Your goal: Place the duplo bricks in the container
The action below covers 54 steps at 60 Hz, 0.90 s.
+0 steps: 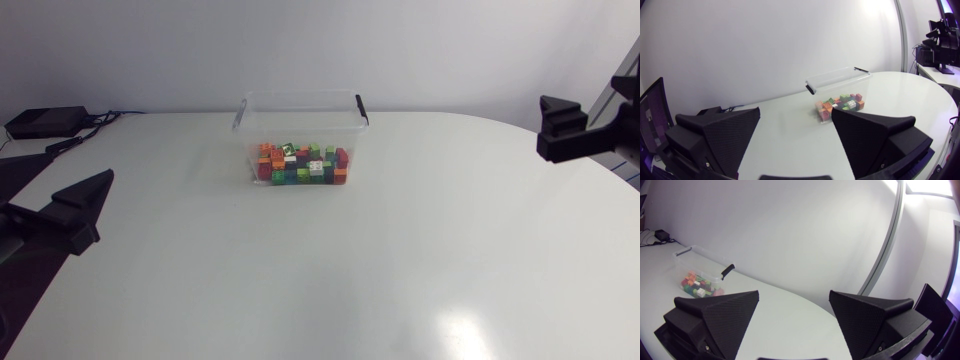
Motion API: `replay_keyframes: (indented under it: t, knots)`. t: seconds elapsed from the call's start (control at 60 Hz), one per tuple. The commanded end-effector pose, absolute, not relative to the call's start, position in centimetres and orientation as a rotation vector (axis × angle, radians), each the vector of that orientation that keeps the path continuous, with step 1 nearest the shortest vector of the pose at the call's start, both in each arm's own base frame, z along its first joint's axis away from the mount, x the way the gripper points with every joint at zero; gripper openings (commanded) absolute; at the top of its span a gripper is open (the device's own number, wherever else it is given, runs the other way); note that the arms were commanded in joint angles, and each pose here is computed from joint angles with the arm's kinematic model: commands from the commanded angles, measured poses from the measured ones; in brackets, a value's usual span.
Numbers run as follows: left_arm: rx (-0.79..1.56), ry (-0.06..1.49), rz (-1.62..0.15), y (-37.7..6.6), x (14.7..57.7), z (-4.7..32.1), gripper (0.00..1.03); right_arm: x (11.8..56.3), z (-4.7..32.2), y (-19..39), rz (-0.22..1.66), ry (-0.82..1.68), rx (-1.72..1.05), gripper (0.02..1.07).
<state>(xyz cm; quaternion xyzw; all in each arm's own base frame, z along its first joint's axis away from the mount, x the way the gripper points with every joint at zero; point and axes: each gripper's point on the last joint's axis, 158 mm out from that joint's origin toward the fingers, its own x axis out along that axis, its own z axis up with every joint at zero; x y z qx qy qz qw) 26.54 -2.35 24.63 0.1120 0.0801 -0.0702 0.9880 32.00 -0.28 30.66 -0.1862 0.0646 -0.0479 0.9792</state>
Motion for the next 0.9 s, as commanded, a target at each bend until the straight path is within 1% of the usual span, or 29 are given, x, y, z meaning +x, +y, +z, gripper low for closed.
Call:
replay_keyframes:
  t: [0.0,0.083,0.25,0.883]
  knots:
    - [0.208,0.149,-0.134,-2.2,26.1,24.3,0.99,30.5,30.1,-0.6,-0.097,0.104,-0.399,1.03]
    - [0.21,0.134,-0.129,-2.1,25.6,24.2,0.99,28.9,30.0,-0.7,-0.097,0.069,-0.403,1.03]
    - [0.21,0.123,-0.109,-1.7,25.0,23.5,0.99,26.2,28.5,-1.9,-0.136,0.036,-0.34,1.03]
    - [0.061,0.081,-0.042,-0.7,25.2,17.5,0.99,25.5,18.9,-0.7,-0.045,0.046,-0.1,1.03]
